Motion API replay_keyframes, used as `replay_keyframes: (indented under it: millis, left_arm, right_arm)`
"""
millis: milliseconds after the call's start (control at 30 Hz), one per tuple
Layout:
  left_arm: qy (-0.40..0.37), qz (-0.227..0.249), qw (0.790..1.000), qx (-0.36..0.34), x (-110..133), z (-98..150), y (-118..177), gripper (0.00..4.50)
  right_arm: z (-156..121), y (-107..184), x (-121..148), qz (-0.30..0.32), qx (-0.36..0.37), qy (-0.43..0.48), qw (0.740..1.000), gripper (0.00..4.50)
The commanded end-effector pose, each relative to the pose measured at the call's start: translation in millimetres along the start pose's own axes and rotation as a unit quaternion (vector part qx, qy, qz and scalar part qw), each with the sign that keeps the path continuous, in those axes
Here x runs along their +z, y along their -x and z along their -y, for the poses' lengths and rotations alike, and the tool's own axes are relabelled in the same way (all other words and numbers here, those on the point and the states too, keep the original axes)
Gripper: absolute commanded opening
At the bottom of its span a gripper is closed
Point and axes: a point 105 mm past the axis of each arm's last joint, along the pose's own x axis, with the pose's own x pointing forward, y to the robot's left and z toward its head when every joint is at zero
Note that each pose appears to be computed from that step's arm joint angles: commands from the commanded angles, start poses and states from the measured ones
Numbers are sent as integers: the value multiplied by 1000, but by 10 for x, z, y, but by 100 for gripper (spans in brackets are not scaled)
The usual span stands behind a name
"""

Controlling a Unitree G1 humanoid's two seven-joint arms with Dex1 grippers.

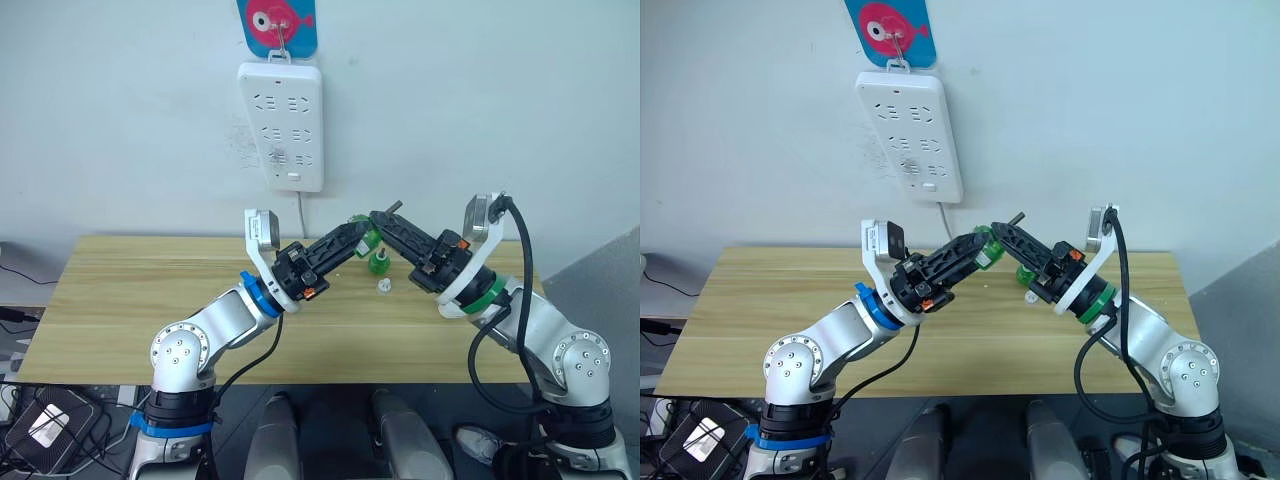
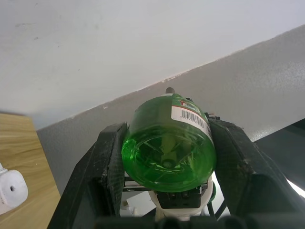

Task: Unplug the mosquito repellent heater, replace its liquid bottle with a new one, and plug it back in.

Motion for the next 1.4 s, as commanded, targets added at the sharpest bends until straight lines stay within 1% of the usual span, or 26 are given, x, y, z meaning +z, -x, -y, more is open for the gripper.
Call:
replay_keyframes:
  millis: [33, 133, 267, 333, 400, 467, 500, 533, 567, 600, 633, 667, 700, 767, 800, 833, 867, 933, 1000, 1100, 1333, 1400]
  left_arm:
    - [-5, -12, 1000, -25, -50, 103, -37, 233]
    - [-22, -15, 999, -24, -63, 109, -29, 233]
    - [-71, -23, 997, -15, -70, 96, -17, 233]
    - [-132, -37, 991, 4, -61, 59, -6, 233]
    - [-172, -49, 984, 11, -65, 40, 6, 233]
    - [-275, -94, 957, 16, -138, -5, 56, 233]
    - [-320, -112, 941, 20, -163, -39, 88, 233]
    - [-347, -123, 930, 21, -183, -61, 108, 233]
    - [-423, -141, 895, 22, -204, -138, 182, 233]
    - [-476, -162, 864, 13, -256, -188, 257, 233]
    - [-521, -188, 833, -10, -336, -216, 332, 233]
    - [-563, -200, 801, -27, -380, -240, 384, 233]
    - [-585, -201, 785, -37, -398, -249, 407, 233]
    - [-646, -203, 733, -62, -421, -308, 528, 233]
    - [-658, -205, 721, -69, -436, -344, 591, 233]
    - [-665, -211, 712, -74, -459, -376, 647, 233]
    - [-668, -212, 709, -76, -472, -395, 678, 233]
    - [-681, -227, 690, -95, -548, -426, 816, 233]
    - [-685, -238, 681, -107, -623, -445, 930, 233]
    - [-679, -244, 684, -108, -674, -458, 989, 233]
    - [-669, -247, 693, -100, -723, -462, 1008, 233]
    - [-667, -249, 695, -100, -737, -462, 1003, 233]
  right_arm:
    - [-226, -7, -68, -18, 43, 13, 999, 80]
    - [-219, 18, -82, -25, 44, 9, 999, 80]
    - [-104, 75, -9, -19, 17, 27, 999, 218]
    - [84, 186, 117, -17, -28, 62, 998, 289]
    - [199, 280, 210, -22, -59, 94, 994, 358]
    - [389, 442, 373, -31, -119, 146, 982, 430]
    - [481, 524, 427, -47, -152, 183, 970, 449]
    - [533, 577, 457, -60, -171, 207, 961, 450]
    - [662, 684, 474, -101, -213, 268, 934, 450]
    - [763, 778, 484, -138, -245, 312, 907, 450]
    - [876, 871, 503, -167, -281, 344, 880, 450]
    - [982, 959, 535, -187, -316, 369, 854, 450]
    - [1039, 1004, 554, -195, -333, 380, 840, 450]
    - [1175, 1070, 494, -231, -361, 410, 805, 450]
    - [1226, 1088, 474, -240, -372, 408, 798, 450]
    - [1273, 1133, 458, -257, -390, 408, 784, 450]
    - [1298, 1162, 453, -267, -402, 407, 776, 450]
    - [1430, 1237, 432, -278, -438, 388, 762, 450]
    - [1530, 1272, 439, -279, -462, 380, 751, 450]
    - [1592, 1268, 456, -280, -475, 370, 748, 450]
    - [1742, 1272, 456, -284, -494, 339, 748, 450]
    - [1794, 1278, 469, -287, -501, 339, 742, 450]
